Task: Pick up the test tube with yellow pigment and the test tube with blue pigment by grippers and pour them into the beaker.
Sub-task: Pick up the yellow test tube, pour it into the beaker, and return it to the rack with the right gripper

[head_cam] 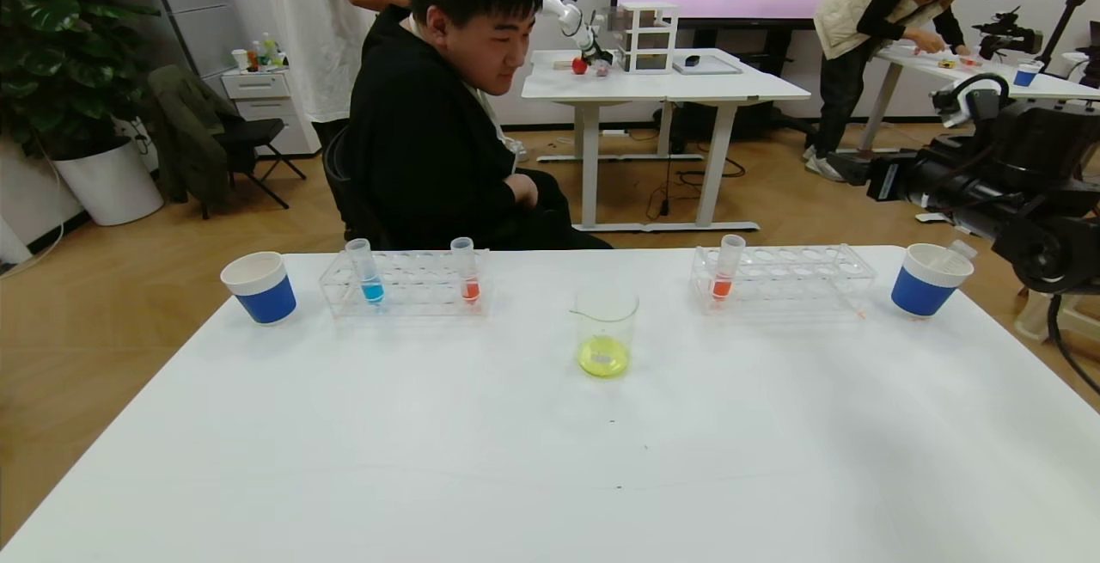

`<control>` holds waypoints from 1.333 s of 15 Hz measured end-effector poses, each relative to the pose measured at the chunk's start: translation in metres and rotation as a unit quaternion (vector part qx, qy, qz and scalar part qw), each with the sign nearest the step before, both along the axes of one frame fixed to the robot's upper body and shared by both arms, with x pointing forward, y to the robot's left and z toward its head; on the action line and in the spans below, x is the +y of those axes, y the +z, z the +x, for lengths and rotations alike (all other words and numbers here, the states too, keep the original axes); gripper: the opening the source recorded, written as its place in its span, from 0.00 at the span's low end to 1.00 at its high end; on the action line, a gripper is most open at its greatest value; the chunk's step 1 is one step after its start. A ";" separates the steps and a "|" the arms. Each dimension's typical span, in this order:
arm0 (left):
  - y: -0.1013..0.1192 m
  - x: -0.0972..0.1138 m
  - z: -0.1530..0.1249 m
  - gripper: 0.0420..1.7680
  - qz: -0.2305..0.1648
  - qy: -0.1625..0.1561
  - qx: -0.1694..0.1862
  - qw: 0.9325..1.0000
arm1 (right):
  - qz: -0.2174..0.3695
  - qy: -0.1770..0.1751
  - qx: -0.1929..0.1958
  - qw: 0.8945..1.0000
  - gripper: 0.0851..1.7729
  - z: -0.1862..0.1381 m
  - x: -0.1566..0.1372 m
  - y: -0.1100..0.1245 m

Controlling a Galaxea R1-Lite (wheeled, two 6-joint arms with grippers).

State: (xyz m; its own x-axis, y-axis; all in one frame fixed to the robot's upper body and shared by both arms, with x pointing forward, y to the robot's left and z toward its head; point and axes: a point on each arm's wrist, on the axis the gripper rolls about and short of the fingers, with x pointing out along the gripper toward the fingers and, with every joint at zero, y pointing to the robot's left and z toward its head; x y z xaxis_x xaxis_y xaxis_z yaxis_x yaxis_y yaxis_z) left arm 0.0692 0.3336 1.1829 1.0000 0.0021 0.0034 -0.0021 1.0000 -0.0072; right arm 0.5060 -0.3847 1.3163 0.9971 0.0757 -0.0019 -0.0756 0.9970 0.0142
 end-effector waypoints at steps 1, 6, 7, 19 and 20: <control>0.000 0.000 0.000 0.97 0.000 0.000 0.000 1.000 | -0.001 0.015 -0.009 1.000 0.98 -0.014 0.014 0.014; 0.000 0.000 0.000 0.97 0.000 0.000 0.000 1.000 | -0.002 0.060 -0.088 0.994 0.98 -0.135 0.057 0.085; 0.000 0.000 0.000 0.97 0.000 0.000 0.000 1.000 | -0.001 0.056 -0.110 0.992 0.98 -0.164 0.058 0.096; 0.000 0.000 0.000 0.97 0.000 0.000 0.000 1.000 | -0.026 0.043 -0.221 0.974 0.98 -0.485 0.050 0.053; 0.000 0.000 0.000 0.97 0.000 0.000 0.000 1.000 | -0.033 0.043 -0.230 0.972 0.98 -0.498 0.050 0.043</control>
State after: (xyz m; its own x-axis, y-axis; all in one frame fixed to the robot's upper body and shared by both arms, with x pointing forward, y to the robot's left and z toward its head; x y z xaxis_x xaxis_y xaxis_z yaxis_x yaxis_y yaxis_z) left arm 0.0692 0.3336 1.1830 1.0000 0.0026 0.0043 -0.0025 1.0000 -0.0073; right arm 0.0085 -0.3345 1.3590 0.8833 0.1746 0.4350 -0.1428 0.9842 -0.1051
